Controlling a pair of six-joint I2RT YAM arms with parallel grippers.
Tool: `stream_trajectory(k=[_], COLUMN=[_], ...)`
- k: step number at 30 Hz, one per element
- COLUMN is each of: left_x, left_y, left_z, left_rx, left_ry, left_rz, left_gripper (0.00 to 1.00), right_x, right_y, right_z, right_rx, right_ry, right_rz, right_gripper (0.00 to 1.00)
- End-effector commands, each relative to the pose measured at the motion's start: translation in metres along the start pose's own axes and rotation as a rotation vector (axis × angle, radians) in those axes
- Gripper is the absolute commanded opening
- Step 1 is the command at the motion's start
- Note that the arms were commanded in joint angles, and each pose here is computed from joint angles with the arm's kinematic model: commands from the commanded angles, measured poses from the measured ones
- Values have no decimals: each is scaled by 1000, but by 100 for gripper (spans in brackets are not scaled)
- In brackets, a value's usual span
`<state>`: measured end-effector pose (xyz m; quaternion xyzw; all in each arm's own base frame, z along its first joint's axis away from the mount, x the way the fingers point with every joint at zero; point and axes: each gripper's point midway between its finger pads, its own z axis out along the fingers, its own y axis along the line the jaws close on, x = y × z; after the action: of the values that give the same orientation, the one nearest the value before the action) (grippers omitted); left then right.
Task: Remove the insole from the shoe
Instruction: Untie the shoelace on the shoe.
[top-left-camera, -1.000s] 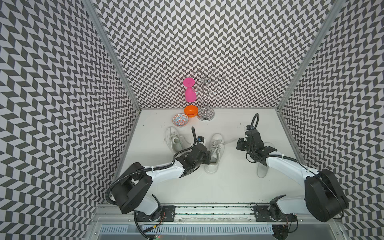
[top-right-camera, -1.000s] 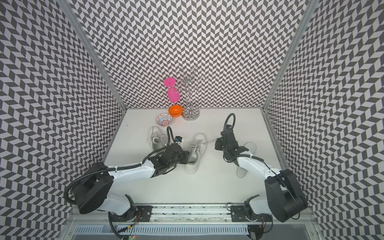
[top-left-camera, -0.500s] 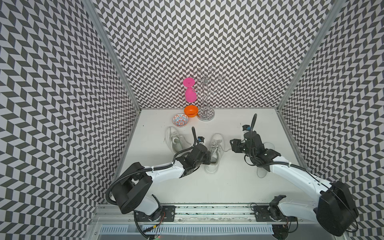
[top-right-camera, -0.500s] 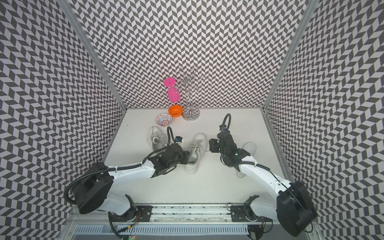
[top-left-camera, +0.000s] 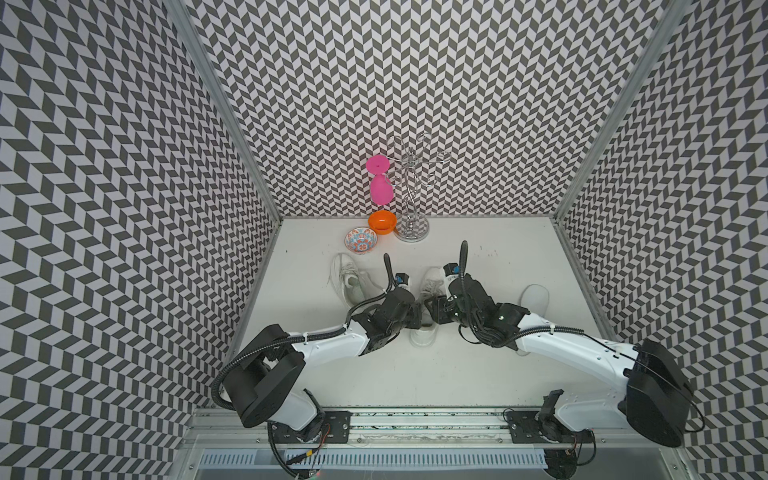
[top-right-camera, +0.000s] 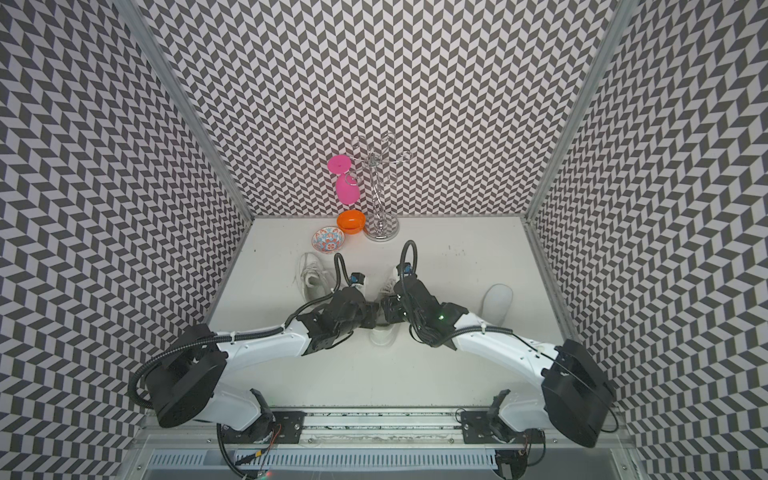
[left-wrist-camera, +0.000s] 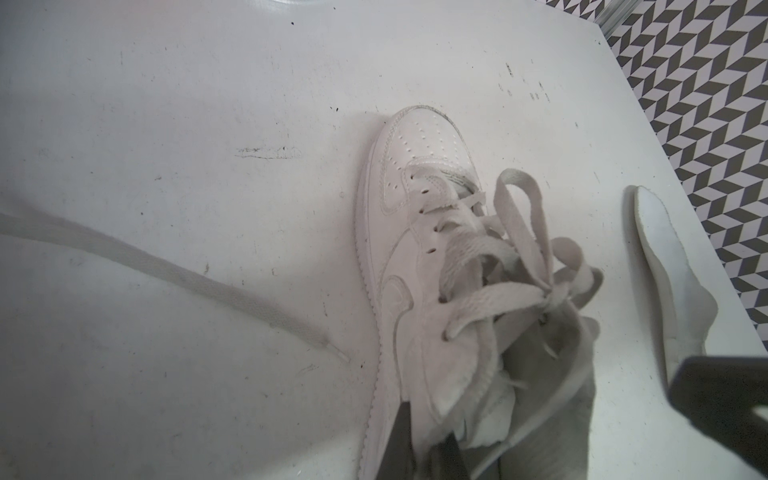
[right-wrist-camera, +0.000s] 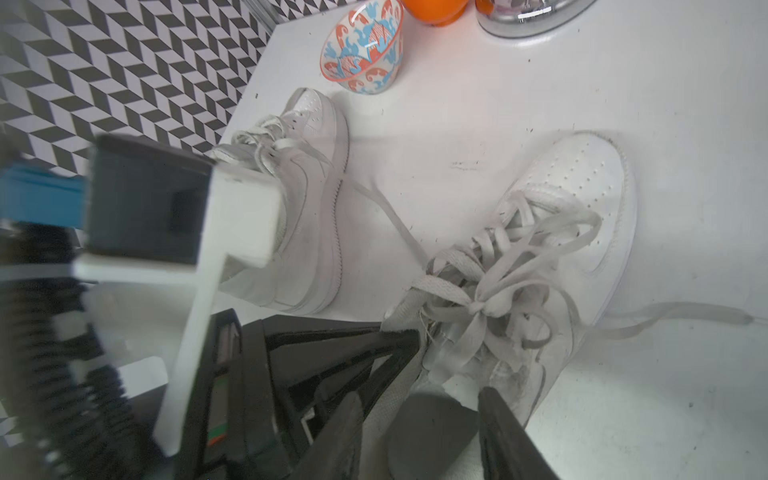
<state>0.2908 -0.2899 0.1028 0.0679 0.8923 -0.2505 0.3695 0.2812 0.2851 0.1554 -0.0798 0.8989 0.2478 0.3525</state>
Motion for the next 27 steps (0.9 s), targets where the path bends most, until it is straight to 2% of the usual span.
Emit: stream_trajectory(k=[1, 13, 20, 27], left_x=[-16, -14, -13, -13], left_y=[-19, -22, -26, -28], left_z=[-2, -4, -5, -7], left_rx=[48, 71, 79, 85], left_ry=[-47, -47, -46, -51], left_rz=[-1, -11, -6, -6], left_gripper=[0, 0, 0, 0], right_x=[-12, -12, -13, -13], right_y=[5, 2, -1, -14], right_z=[1, 17, 24, 31], right_rx=[6, 36, 59, 139], right_ry=[-41, -42, -45, -46], right_rz=[28, 53, 59, 77], right_gripper=[43, 32, 32, 33])
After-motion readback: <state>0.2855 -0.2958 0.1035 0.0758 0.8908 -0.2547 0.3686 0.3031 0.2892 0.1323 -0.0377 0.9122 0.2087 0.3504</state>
